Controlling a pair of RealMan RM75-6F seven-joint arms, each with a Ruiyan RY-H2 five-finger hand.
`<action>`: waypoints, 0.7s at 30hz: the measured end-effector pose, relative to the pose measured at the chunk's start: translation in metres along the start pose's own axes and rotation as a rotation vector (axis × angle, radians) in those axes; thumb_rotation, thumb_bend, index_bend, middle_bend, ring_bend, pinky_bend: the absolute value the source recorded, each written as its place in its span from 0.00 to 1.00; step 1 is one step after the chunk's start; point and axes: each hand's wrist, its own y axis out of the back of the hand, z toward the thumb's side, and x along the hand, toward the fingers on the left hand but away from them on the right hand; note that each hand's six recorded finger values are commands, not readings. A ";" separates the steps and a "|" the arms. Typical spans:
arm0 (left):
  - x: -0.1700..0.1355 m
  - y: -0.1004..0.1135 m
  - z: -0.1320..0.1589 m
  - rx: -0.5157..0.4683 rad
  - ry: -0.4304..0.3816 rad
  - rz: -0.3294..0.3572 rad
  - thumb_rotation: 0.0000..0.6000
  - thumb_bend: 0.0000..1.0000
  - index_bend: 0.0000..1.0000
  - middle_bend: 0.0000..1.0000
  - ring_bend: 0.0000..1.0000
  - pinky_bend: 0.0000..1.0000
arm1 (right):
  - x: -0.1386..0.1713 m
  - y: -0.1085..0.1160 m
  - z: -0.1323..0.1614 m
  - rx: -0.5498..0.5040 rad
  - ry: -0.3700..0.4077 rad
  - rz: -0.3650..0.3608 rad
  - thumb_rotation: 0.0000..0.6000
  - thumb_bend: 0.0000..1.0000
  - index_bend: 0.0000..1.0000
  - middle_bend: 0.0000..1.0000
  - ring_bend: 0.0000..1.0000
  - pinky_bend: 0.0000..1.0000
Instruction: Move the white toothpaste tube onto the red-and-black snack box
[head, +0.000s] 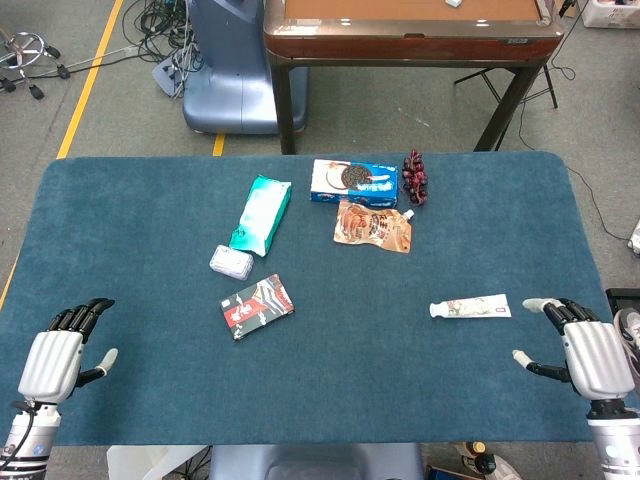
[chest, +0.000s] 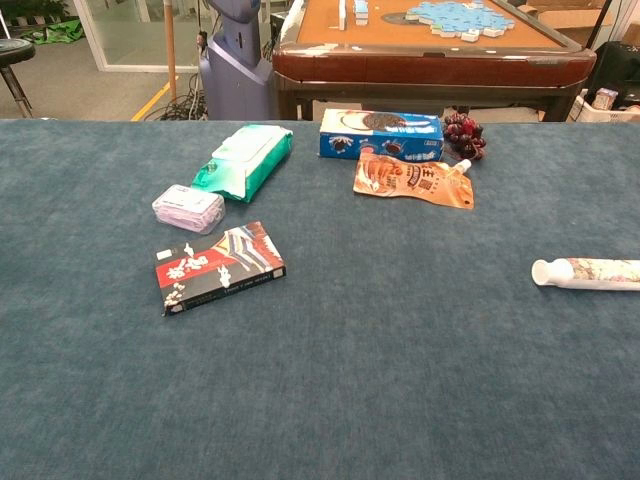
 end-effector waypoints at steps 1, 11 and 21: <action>0.000 0.000 0.000 0.000 0.000 -0.002 1.00 0.25 0.18 0.19 0.21 0.19 | 0.000 0.000 0.001 -0.001 0.004 -0.003 1.00 0.14 0.33 0.38 0.29 0.36; 0.000 0.000 -0.003 0.008 0.000 -0.006 1.00 0.25 0.18 0.19 0.21 0.19 | -0.021 0.004 0.013 0.111 0.073 0.017 1.00 0.14 0.35 0.41 0.29 0.36; -0.009 0.000 -0.013 0.007 0.043 -0.014 1.00 0.25 0.18 0.19 0.21 0.19 | -0.073 -0.025 0.010 0.266 0.104 0.180 1.00 0.14 0.41 0.44 0.29 0.36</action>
